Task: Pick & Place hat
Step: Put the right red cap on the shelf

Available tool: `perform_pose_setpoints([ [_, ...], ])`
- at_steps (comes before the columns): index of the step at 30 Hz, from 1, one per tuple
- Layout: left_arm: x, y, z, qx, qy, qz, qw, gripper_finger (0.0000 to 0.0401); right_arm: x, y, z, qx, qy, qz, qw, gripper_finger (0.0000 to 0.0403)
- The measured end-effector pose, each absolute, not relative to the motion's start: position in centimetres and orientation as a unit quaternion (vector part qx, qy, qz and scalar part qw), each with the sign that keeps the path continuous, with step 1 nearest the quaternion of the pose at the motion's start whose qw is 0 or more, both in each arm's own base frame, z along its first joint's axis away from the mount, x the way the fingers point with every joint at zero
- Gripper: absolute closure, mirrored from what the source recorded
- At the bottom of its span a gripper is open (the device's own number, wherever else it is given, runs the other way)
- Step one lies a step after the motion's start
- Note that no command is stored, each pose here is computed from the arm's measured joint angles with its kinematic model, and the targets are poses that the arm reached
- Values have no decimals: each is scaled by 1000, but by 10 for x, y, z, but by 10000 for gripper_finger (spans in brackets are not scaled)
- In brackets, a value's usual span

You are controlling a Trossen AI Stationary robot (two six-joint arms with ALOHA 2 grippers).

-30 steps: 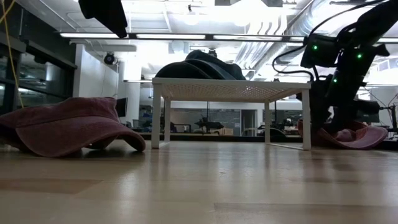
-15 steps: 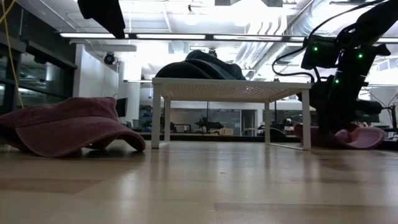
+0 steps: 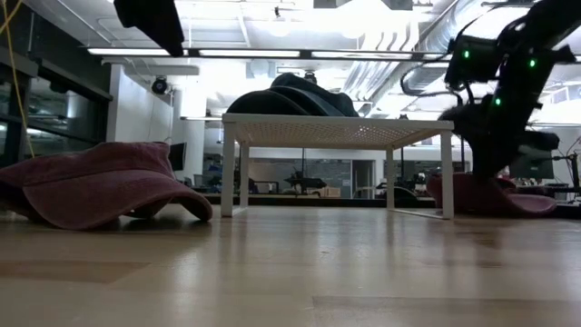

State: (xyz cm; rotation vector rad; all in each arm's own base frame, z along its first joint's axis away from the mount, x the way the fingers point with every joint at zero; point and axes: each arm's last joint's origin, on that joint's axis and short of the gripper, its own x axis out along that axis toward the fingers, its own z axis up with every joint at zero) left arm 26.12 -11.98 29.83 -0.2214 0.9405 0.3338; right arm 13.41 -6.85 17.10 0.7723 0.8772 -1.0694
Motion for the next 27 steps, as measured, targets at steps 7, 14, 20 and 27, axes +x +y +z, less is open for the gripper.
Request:
perform_pose_setpoints([
  [7,261,-120,298,-106,448,161,873,261,133,-68,214,341,366,-461,733,395],
  [14,261,-120,298,-114,445,167,872,261,124,-64,273,318,302,-437,785,395],
  [20,261,-120,299,-116,444,168,872,261,103,-56,320,301,205,-433,825,395],
  [27,262,-120,299,-115,436,173,875,261,85,-47,354,294,70,-375,876,395],
])
